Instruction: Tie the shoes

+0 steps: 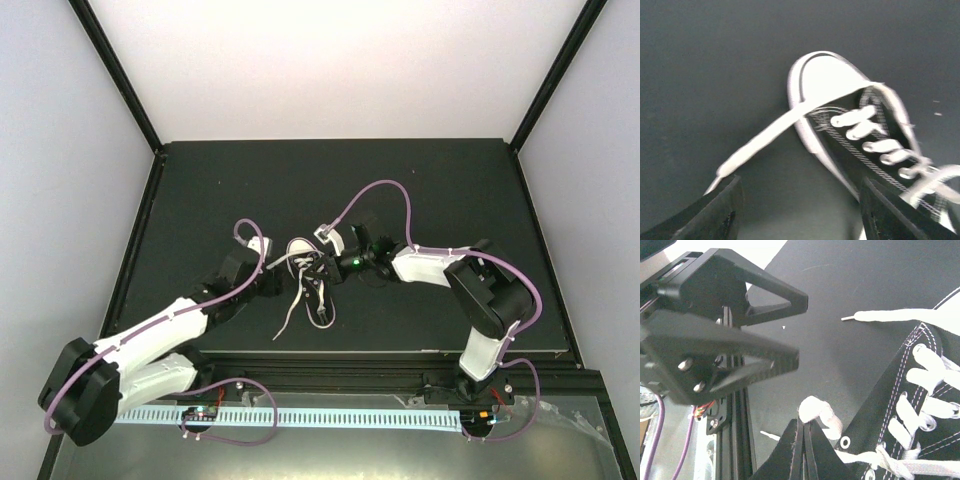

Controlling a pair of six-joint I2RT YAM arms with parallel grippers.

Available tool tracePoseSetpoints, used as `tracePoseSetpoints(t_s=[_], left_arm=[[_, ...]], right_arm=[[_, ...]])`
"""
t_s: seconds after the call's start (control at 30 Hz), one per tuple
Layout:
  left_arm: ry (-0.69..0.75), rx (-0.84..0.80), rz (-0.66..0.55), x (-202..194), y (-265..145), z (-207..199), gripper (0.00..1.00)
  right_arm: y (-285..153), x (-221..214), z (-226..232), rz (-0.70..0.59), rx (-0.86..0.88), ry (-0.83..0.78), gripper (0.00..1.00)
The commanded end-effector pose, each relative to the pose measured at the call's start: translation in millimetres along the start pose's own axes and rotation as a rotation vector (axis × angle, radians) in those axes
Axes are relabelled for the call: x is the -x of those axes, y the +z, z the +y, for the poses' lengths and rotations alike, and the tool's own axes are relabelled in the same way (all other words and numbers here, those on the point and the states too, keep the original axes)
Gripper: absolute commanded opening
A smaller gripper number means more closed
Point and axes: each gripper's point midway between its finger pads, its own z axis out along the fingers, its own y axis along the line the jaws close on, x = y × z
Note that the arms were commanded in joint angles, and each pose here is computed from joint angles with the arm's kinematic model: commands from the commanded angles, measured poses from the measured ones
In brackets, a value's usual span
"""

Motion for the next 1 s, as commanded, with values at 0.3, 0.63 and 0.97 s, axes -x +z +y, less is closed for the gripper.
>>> tracePoseSetpoints(t_s=[0.3,0.63,0.97], left_arm=[[0.081,0.263,0.22,15.6,43.9,46.8,0.58],[0.166,0.201,0.299,7.9,67.4,37.5,0.64],[0.193,0.213,0.379,2.2,87.1,39.3,0.51]], right_arm=[[-1.0,6.0,8.1,-0.026,0.025,-0.038,0.02],[-1.1,5.7,9.7,-0.025,0.037,-0.038,0.02],[1.4,4.6,8.6,-0.018,0.047,-0.026,0.02]])
